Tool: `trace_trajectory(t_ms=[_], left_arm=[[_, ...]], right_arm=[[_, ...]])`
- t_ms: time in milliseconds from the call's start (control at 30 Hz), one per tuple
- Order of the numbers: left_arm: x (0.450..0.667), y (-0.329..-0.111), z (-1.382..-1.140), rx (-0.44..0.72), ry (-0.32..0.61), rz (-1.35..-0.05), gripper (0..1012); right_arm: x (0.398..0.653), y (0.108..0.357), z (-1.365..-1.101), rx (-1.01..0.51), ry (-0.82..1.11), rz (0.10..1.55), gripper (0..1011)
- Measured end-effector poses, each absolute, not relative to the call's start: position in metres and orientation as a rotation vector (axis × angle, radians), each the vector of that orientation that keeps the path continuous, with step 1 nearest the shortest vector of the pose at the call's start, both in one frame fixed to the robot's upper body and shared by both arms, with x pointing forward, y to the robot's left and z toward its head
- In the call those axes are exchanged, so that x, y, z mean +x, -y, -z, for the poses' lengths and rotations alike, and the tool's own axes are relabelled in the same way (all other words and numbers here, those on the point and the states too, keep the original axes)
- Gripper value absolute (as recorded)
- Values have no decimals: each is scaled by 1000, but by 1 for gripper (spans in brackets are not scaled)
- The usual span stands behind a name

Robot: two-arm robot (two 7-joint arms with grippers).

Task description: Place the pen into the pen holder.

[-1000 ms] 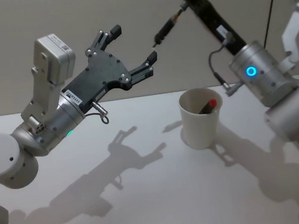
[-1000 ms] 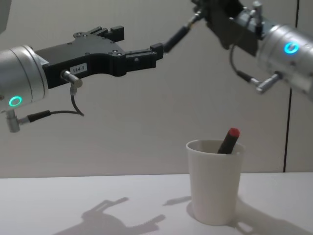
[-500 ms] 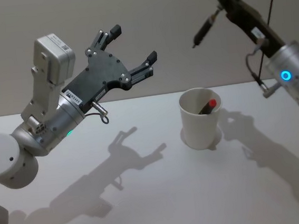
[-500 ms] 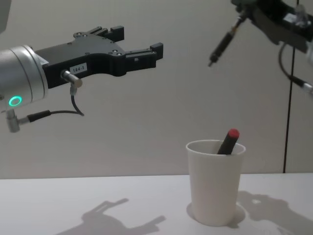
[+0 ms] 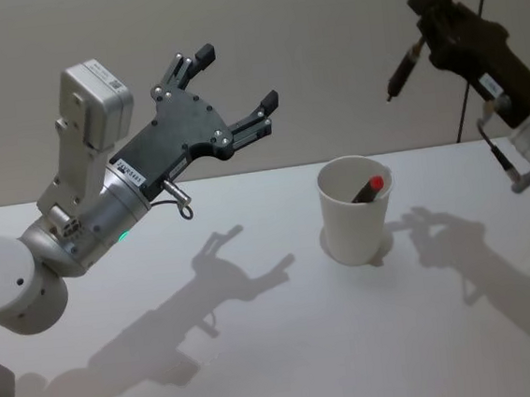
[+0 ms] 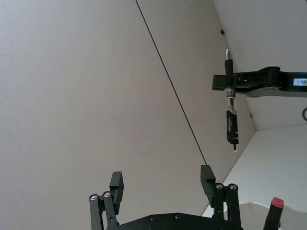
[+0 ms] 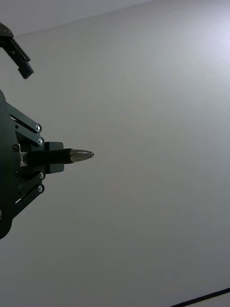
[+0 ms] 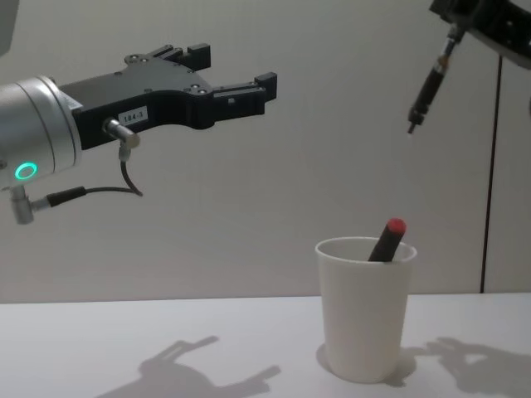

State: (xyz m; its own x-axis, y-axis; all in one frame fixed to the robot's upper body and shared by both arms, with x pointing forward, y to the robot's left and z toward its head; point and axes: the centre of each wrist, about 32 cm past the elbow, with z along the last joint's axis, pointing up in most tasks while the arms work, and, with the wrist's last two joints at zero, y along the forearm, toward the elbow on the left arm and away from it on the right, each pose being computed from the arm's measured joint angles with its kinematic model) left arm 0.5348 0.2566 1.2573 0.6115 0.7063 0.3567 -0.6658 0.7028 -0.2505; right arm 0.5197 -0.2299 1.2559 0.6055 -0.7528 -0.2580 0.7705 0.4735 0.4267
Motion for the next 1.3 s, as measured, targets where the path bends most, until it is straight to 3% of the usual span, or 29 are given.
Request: trace_trajectory(t_ms=[700, 1300], left_arm=[[535, -257, -1257, -96, 453, -793, 1001], [535, -257, -1257, -96, 453, -793, 1001]], right_arm=[[491, 220, -1238, 330, 363, 954, 124], [504, 197, -1212, 241, 473, 953, 124]])
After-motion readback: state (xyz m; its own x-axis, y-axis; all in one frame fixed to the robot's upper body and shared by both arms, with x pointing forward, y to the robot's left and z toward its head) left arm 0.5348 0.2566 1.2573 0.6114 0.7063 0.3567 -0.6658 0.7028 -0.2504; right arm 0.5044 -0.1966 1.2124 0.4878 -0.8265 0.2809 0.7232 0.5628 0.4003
